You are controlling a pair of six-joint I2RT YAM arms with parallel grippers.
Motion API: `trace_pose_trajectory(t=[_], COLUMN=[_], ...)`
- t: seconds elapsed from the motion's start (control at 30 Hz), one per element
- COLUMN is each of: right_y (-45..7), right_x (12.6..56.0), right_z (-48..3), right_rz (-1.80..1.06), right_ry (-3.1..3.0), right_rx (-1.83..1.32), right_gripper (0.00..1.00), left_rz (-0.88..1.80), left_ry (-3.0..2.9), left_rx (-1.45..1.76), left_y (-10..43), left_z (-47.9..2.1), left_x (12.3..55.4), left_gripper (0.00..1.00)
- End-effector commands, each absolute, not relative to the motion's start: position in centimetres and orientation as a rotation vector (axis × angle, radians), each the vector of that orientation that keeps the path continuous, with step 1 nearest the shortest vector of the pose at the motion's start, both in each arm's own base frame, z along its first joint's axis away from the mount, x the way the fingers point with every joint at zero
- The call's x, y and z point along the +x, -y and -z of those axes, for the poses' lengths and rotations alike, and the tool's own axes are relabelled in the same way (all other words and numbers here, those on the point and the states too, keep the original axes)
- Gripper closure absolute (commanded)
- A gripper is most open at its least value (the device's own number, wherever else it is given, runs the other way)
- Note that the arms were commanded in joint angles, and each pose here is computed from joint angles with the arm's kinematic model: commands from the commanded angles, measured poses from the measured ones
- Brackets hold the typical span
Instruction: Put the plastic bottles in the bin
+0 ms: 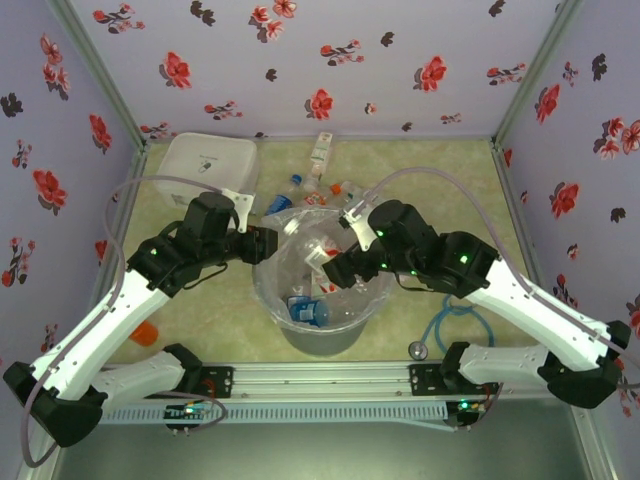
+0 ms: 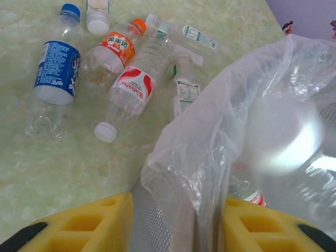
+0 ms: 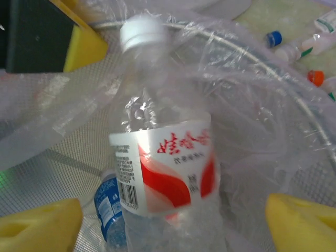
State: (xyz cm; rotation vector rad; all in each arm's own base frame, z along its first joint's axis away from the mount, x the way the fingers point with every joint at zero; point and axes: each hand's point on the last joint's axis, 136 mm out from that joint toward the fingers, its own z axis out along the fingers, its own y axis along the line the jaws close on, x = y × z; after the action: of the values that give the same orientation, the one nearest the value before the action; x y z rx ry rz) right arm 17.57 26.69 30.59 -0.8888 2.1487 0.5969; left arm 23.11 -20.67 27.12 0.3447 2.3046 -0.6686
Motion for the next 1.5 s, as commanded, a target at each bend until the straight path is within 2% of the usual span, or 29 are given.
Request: trace_pose_trajectory(t=[0.0,0.33,0.47,0.73,0.9,1.07,1.2,1.3,1.47], right_y=[-26.2,-24.3,-25.2,-29.2,-29.2,-29.7,-30.0,-30.1,-27.3], right_x=[18.0,19.4,19.2,20.3,19.6,18.1,18.6,18.9,19.0], right_z=[-32.3,-35.5,-35.7,-30.0,-24.5,-21.7,-25.5,-30.2,-37.4], right_rz=[-0.598,-0.613,-0.675,-0.503,-0.407,-0.526,-0.595,-0.677,-0.712], right_ry=[-2.083,-1.999,-2.000,-2.194,-2.329,-2.376,-2.252,-2.098,-1.881], right_rx=[-0.844,-0.700,-0.724,-0.973,-1.061,-1.045,-0.979,-0.911,-0.769], right_gripper=[0.06,0.06,0.15,0.41,0.46,0.50,0.49,0.44,0.40], left_rz=[0.641,0.648,0.665,0.683,0.667,0.654,0.661,0.663,0.673], left_ry=[-2.290,-2.293,-2.285,-2.270,-2.266,-2.257,-2.268,-2.274,-2.271], left_rx=[0.321,0.313,0.316,0.321,0.316,0.321,0.342,0.350,0.343], left_y=[20.3,20.5,20.9,21.4,20.8,20.9,21.7,22.1,22.1], left_z=[-27.3,-26.9,-27.0,-27.6,-27.6,-27.8,-27.5,-27.4,-27.5], left_x=[23.5,23.5,23.6,23.7,23.5,23.8,24.4,24.6,24.4], left_gripper=[0.58,0.60,0.61,0.63,0.63,0.64,0.64,0.64,0.64])
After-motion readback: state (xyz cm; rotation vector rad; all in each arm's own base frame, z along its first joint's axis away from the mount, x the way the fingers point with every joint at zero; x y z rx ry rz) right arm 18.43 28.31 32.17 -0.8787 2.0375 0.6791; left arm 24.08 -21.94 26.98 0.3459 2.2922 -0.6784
